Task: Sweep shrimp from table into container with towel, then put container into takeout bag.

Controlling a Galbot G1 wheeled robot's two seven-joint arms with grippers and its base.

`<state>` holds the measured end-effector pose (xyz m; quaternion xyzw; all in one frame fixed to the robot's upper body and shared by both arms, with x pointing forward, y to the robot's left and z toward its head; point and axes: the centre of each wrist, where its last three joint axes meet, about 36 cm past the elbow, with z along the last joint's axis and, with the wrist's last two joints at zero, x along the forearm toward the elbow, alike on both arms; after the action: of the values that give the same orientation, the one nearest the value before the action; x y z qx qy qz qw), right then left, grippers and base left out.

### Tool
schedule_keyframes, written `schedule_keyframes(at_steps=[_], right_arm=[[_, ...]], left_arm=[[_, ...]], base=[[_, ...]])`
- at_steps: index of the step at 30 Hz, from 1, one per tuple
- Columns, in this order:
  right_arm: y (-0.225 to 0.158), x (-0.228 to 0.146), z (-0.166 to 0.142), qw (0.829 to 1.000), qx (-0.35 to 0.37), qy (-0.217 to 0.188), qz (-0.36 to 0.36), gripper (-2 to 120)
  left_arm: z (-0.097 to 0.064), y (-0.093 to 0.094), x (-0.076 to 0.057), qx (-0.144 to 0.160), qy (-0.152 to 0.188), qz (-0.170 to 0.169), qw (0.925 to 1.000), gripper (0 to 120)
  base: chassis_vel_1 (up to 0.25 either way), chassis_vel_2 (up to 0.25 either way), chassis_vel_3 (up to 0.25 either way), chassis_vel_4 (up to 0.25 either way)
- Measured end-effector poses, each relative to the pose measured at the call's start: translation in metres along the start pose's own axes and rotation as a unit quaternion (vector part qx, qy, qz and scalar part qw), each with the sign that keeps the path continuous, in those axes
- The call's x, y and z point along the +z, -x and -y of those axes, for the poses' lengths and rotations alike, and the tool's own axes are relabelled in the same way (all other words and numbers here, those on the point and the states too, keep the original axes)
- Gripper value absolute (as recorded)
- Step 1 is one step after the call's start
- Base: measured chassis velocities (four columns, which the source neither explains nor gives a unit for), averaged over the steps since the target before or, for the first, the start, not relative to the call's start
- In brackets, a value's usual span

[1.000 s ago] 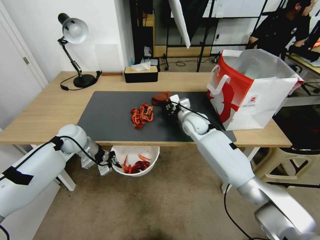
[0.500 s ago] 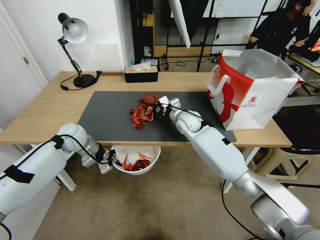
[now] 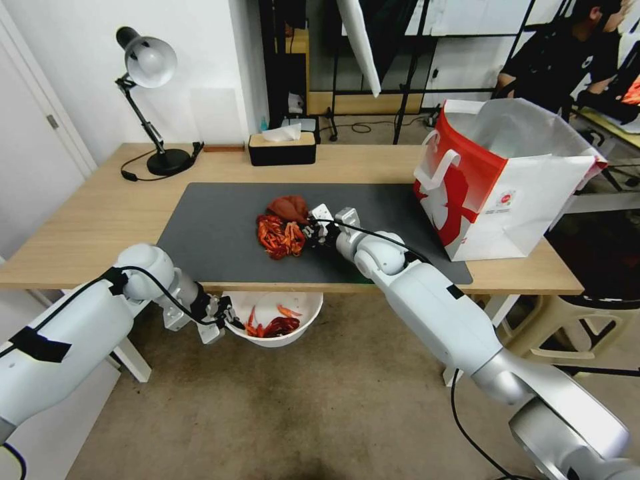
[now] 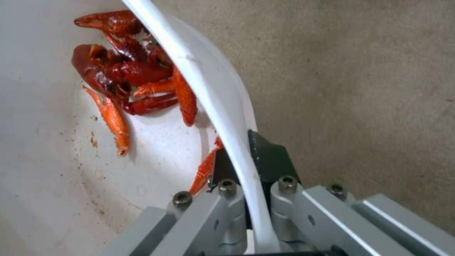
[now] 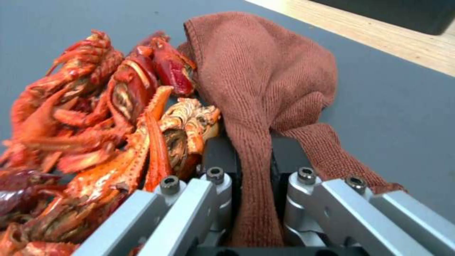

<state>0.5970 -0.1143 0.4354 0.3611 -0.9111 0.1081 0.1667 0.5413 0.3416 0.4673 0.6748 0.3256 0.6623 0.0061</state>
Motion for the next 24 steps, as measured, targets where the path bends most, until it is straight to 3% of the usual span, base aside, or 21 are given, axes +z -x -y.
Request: schedule_keyframes(at_steps=[14, 24], right_arm=[[-0.021, 0.013, -0.008, 1.0, -0.026, -0.001, 0.006, 7], [-0.037, 0.015, -0.034, 0.999, -0.045, -0.007, 0.005, 7]], left_arm=[[-0.003, -0.001, 0.003, -0.003, 0.0, -0.002, 1.0, 0], [-0.005, -0.002, 0.003, -0.006, -0.001, -0.002, 1.0, 0]], base=[[0.0, 0.0, 0.0, 0.0], [0.0, 0.0, 0.0, 0.0]])
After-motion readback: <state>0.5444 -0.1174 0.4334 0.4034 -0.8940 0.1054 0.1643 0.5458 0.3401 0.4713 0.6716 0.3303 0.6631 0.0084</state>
